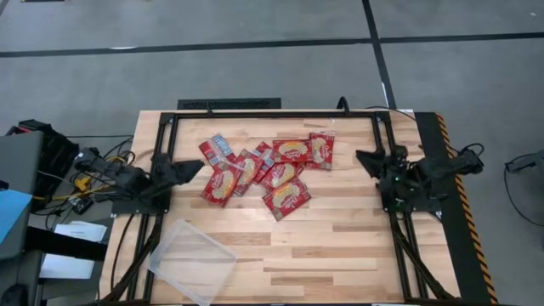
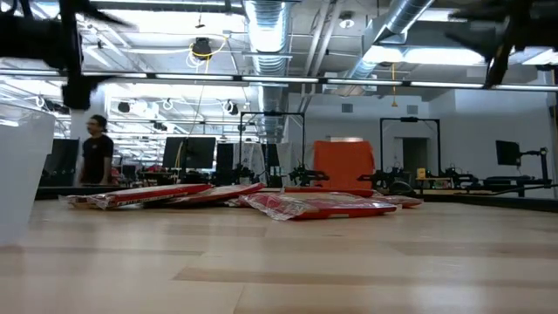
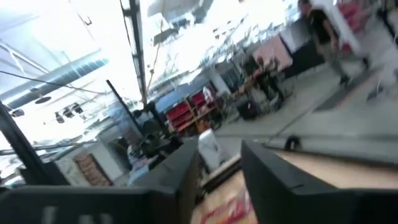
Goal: Sort popcorn bags into baskets
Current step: Put the red popcorn bag into the transparent bin
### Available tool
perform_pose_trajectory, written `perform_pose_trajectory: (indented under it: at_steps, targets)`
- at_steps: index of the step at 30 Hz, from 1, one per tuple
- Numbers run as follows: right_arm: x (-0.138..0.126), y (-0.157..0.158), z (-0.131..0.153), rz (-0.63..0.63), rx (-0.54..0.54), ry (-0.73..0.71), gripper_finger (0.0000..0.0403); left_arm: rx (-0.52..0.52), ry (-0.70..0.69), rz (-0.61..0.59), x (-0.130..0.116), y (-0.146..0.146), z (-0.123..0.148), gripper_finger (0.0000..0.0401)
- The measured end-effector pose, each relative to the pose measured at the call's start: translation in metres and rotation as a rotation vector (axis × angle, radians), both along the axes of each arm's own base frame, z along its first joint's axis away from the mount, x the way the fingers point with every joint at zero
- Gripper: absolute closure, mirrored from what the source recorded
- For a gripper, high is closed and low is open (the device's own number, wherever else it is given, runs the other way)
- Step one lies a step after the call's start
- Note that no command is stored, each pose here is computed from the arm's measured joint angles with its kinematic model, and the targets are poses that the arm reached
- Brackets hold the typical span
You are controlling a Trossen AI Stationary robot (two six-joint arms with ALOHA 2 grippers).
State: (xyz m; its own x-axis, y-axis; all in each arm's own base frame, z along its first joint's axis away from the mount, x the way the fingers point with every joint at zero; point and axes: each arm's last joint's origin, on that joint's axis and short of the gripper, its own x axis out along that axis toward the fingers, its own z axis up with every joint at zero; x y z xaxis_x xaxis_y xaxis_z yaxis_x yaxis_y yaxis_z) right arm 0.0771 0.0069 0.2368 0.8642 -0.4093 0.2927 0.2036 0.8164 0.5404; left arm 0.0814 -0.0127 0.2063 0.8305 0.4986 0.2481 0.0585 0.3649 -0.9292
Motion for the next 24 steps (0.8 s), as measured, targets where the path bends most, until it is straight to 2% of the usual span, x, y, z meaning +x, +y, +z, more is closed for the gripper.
perform_pose_trajectory:
  at_steps: [4,6,9,12,16,21,24]
  targets:
    - [-0.005,-0.003,0.027,-0.046,-0.072,0.005,0.0185,0.083,-0.059,0.004,-0.004,0.002,0.033,0.0101]
    - [-0.005,-0.003,0.039,-0.049,-0.090,0.037,0.0163,0.133,-0.017,0.009,-0.002,0.002,0.051,0.0101]
    - [0.001,-0.002,0.050,-0.037,-0.105,0.171,0.0145,0.201,0.106,0.000,0.007,-0.002,0.077,0.0101]
    - [0.013,0.002,0.057,-0.022,-0.096,0.336,0.0144,0.236,0.290,-0.019,0.022,-0.006,0.098,0.0101]
    - [0.037,0.009,0.056,-0.018,-0.073,0.553,0.0143,0.216,0.639,-0.073,0.041,-0.010,0.107,0.0101]
    - [0.067,0.014,0.047,0.024,-0.029,0.700,0.0143,0.101,1.097,-0.061,0.063,-0.005,0.089,0.0101]
    - [0.083,0.015,0.035,0.048,0.016,0.773,0.0143,0.028,1.253,-0.081,0.074,0.003,0.068,0.0101]
